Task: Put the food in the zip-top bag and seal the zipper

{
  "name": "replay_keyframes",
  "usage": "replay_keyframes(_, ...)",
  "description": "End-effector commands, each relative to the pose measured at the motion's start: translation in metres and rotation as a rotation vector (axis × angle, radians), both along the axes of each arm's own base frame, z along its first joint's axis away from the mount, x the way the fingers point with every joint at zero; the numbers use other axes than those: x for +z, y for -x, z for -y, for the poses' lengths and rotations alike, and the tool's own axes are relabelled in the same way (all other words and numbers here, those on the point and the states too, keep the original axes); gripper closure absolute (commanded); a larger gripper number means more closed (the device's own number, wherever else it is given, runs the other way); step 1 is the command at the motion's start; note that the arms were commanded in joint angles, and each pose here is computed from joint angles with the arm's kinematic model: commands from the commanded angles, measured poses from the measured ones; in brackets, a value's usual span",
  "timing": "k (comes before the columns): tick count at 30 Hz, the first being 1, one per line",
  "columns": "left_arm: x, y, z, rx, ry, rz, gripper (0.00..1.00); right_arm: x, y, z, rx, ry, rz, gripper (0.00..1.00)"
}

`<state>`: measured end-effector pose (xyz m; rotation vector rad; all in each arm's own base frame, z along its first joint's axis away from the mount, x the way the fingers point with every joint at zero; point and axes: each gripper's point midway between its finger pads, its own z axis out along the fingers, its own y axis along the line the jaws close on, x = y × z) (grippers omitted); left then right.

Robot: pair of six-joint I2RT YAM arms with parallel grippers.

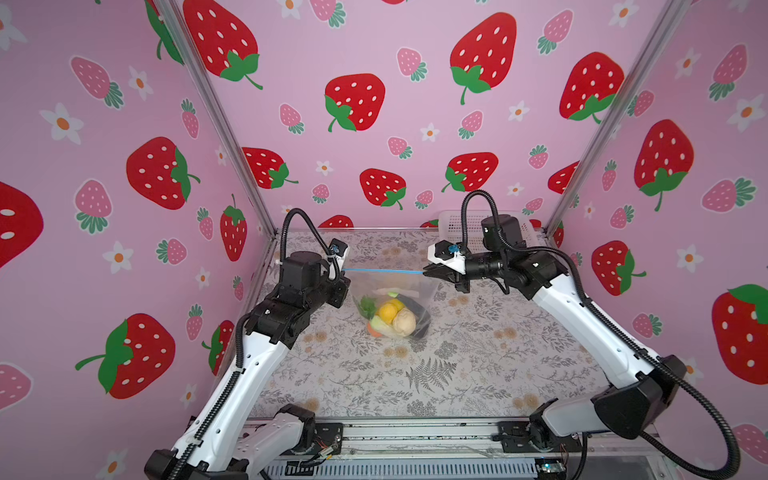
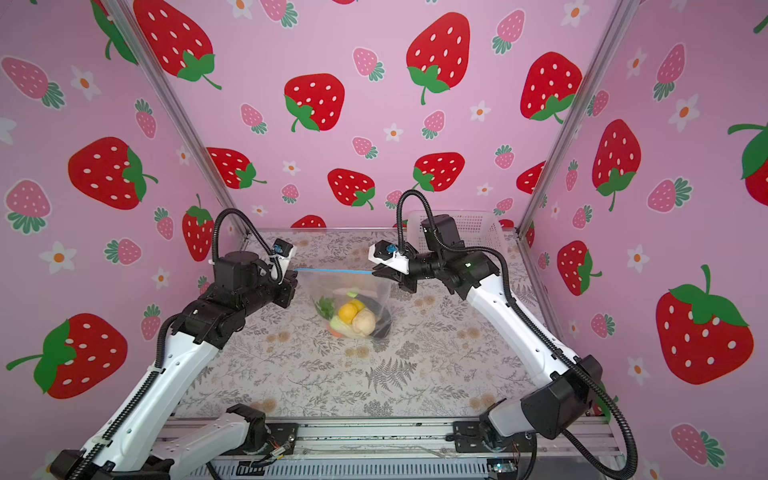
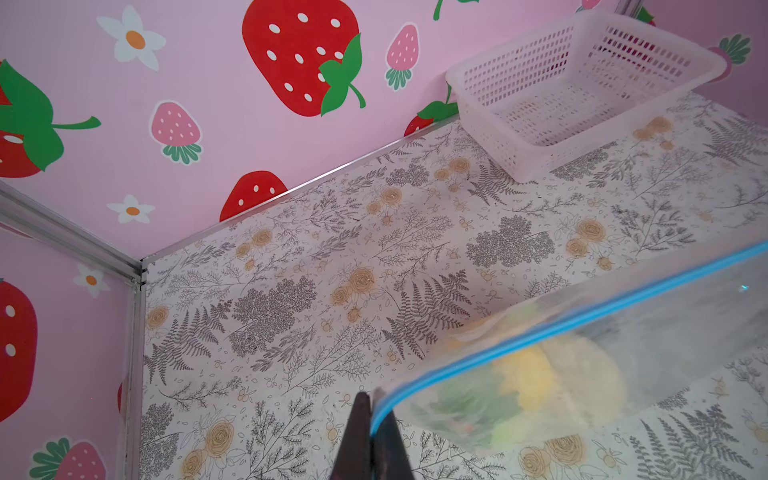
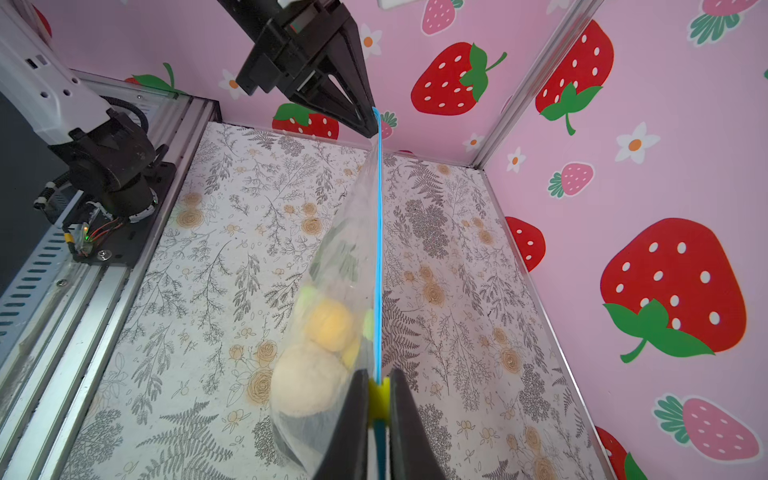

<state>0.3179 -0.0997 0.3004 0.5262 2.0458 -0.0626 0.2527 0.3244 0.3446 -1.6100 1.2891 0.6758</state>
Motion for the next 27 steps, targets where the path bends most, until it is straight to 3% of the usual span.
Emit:
replay_keyframes(1, 0.0117, -0.0032, -0.0207, 0.092, -0.019, 0.020, 1.00, 0.0164, 0.0065, 0.0118, -0.005, -0.030, 0.027, 1.00)
replay_keyframes(27, 0.0100, -0.0039, -0.0240, 0.102, -0.002, 0.010, 1.00, 0.0170, 0.0033, 0.0181, -0.024, -0.033, 0.034, 1.00)
